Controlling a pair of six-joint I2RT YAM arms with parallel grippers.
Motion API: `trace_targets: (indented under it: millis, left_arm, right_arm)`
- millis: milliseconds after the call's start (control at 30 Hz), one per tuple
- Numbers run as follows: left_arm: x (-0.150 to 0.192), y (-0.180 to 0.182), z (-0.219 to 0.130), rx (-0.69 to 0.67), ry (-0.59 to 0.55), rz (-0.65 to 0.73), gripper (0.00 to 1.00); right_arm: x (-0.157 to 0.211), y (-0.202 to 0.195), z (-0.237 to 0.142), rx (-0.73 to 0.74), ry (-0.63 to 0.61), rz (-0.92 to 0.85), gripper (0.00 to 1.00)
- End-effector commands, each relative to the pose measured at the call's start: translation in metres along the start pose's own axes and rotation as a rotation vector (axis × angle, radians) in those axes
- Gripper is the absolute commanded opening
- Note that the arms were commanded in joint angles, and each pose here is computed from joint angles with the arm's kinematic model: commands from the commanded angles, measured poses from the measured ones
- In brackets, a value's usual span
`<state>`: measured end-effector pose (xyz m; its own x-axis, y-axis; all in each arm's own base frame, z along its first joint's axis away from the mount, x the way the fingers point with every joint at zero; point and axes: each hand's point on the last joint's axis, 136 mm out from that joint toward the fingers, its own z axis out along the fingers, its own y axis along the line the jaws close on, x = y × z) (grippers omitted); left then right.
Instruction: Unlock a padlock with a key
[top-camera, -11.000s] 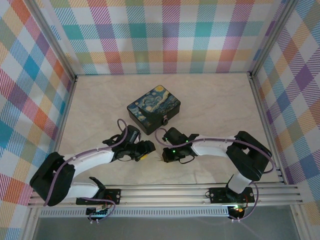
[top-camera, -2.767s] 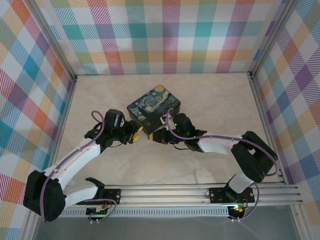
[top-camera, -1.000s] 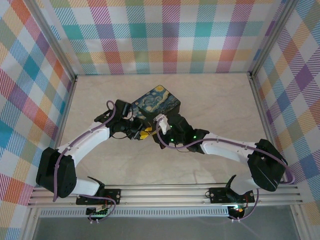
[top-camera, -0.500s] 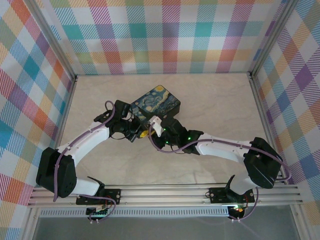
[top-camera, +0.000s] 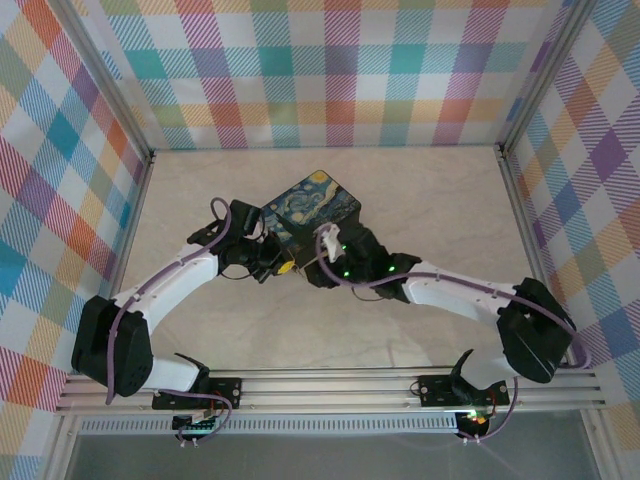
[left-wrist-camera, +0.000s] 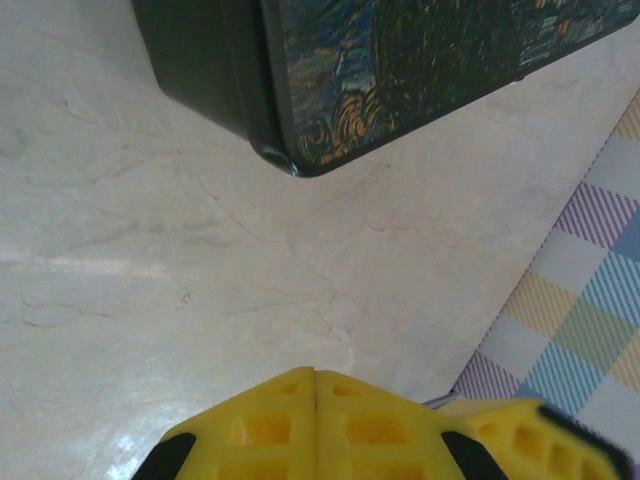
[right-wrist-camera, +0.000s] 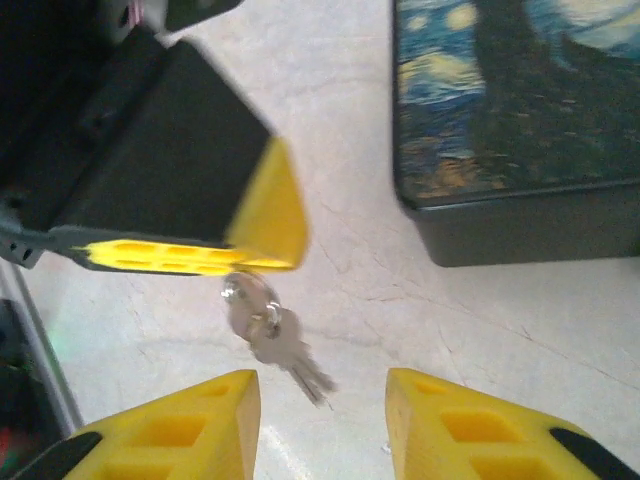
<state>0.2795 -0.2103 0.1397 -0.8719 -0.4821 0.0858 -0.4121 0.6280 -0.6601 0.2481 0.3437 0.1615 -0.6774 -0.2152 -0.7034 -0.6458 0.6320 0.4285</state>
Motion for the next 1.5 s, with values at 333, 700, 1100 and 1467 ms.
trace_targets:
  millis: [333, 700, 1100, 1467]
  left_arm:
    - [-0.006, -0.056, -0.046, 0.073, -0.172, 0.454, 0.00]
    - [-0.001, -0.053, -0.049, 0.053, -0.155, 0.485, 0.00]
    - [0.002, -0.056, -0.040, 0.069, -0.112, 0.475, 0.00]
    - [-0.006, -0.056, -0.036, 0.048, -0.138, 0.456, 0.00]
  right_arm:
    - [-0.033, 0.039, -0.005, -0.339, -0.018, 0.223, 0.49]
    - [-0.041, 0.042, 0.001, -0.371, -0.061, 0.131, 0.48]
    - [-0.055, 0.063, 0.000, -0.487, -0.079, 0.061, 0.40]
    - [-0.039, 0.068, -0.011, -0.516, -0.030, 0.066, 0.30]
